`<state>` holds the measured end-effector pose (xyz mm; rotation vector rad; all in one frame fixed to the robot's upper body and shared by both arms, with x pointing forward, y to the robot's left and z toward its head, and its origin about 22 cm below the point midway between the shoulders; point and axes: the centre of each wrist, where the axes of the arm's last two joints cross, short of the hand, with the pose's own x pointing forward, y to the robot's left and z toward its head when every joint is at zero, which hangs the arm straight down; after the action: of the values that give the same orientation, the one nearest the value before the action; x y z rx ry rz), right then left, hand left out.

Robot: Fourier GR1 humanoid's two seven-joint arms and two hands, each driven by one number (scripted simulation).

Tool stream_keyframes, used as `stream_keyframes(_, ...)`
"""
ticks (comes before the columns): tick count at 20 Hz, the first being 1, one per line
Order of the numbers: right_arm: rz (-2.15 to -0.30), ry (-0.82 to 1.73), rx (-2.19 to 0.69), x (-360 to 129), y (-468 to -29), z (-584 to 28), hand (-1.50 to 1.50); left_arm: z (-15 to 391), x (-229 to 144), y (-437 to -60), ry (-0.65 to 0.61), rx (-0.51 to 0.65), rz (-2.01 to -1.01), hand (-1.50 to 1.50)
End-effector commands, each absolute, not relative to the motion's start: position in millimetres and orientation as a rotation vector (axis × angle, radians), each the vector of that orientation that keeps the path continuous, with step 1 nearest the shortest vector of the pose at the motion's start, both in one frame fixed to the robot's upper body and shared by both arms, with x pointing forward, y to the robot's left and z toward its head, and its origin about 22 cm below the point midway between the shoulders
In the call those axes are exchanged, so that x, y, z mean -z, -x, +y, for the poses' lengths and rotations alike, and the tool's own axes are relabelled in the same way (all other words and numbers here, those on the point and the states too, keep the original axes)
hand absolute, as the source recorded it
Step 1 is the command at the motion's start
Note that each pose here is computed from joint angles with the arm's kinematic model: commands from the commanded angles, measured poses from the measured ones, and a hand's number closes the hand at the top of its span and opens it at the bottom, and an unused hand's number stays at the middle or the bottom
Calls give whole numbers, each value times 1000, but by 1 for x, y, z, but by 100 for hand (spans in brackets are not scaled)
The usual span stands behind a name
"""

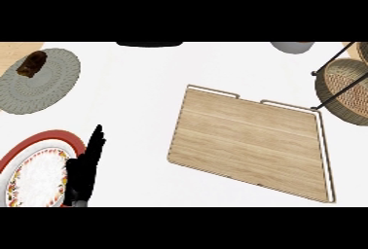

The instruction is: Pick the tomato from the tray and place it in the tiered basket

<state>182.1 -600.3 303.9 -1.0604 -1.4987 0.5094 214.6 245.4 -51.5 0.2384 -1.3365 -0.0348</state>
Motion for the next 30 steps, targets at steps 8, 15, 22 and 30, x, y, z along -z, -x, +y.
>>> stream_keyframes(8, -1448, 1057, -480, -327, -244, -573, 150, 234, 59, -206, -226, 43, -1309, 0)
stream_keyframes(15, -1461, 1012, -595, -286, -296, -549, 150, 240, 58, -221, -227, 47, -1313, 0)
stream_keyframes(22, -1383, 1024, -628, -249, -334, -527, 150, 231, 58, -204, -235, 49, -1297, 0)
stream_keyframes(30, -1376, 943, -553, -214, -355, -516, 150, 239, 62, -215, -221, 44, -1304, 0)
